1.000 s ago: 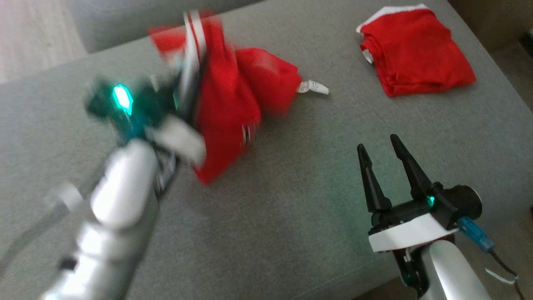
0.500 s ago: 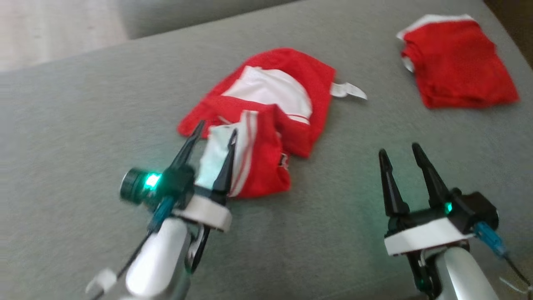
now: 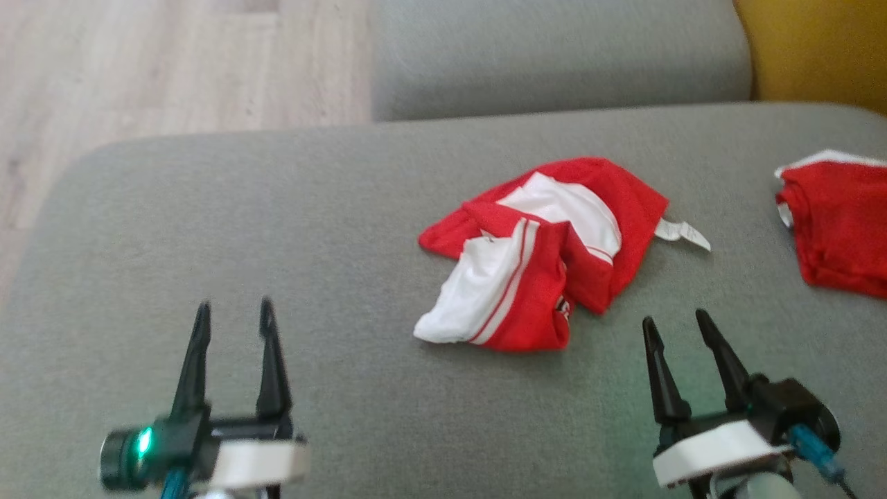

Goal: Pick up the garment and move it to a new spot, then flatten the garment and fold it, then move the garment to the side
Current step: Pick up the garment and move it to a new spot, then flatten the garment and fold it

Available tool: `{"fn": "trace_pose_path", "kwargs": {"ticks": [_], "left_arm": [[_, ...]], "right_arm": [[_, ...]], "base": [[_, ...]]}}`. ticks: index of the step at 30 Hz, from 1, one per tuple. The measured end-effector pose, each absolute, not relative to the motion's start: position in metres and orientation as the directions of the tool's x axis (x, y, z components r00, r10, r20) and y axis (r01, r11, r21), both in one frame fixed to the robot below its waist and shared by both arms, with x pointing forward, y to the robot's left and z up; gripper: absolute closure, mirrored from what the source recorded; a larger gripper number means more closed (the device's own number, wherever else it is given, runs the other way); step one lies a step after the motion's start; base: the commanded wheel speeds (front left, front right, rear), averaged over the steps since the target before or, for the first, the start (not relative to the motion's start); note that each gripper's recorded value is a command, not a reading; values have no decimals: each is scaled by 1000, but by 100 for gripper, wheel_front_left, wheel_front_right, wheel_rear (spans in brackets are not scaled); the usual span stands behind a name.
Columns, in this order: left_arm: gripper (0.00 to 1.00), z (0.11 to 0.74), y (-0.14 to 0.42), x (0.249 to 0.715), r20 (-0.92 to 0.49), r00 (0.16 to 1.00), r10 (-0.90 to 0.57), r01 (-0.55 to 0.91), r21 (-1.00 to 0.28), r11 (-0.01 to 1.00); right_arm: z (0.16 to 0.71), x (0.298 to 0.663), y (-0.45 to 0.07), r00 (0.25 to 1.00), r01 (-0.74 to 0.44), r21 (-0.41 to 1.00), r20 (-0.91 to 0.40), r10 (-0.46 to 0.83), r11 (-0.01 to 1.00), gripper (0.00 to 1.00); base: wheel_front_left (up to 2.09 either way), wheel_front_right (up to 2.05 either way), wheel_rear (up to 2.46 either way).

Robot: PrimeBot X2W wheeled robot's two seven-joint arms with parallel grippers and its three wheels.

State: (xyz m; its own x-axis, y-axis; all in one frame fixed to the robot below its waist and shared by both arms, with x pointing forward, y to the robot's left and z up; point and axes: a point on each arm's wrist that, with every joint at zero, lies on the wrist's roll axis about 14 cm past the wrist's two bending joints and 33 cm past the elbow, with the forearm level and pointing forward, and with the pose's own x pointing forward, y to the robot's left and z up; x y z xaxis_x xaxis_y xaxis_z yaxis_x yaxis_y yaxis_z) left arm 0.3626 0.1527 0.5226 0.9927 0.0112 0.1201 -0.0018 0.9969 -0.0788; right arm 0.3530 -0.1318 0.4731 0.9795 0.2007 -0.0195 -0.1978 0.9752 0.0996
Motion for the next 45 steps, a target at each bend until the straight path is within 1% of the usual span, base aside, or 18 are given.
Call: {"fn": "trace_pose_path", "kwargs": {"ticks": [5, 11, 24, 45], "left_arm": [[0, 529, 173, 325, 145, 987, 70, -59, -81, 995], [0, 509, 169, 300, 85, 995, 59, -52, -89, 995], [0, 504, 154, 295, 76, 997, -2, 8, -79, 997], [0, 498, 150, 297, 56, 998, -24, 28, -69, 997]], "right_arm": [[474, 343, -123, 973, -229, 90, -16, 231, 969, 0], [472, 336, -125, 974, -223, 91, -22, 226, 971, 0], [476, 332, -116, 968, -249, 88, -7, 251, 964, 0], [473, 331, -116, 968, -247, 92, -18, 250, 965, 0]], "base": [[0, 0, 0], [0, 0, 0], [0, 0, 0], [0, 0, 0]]}}
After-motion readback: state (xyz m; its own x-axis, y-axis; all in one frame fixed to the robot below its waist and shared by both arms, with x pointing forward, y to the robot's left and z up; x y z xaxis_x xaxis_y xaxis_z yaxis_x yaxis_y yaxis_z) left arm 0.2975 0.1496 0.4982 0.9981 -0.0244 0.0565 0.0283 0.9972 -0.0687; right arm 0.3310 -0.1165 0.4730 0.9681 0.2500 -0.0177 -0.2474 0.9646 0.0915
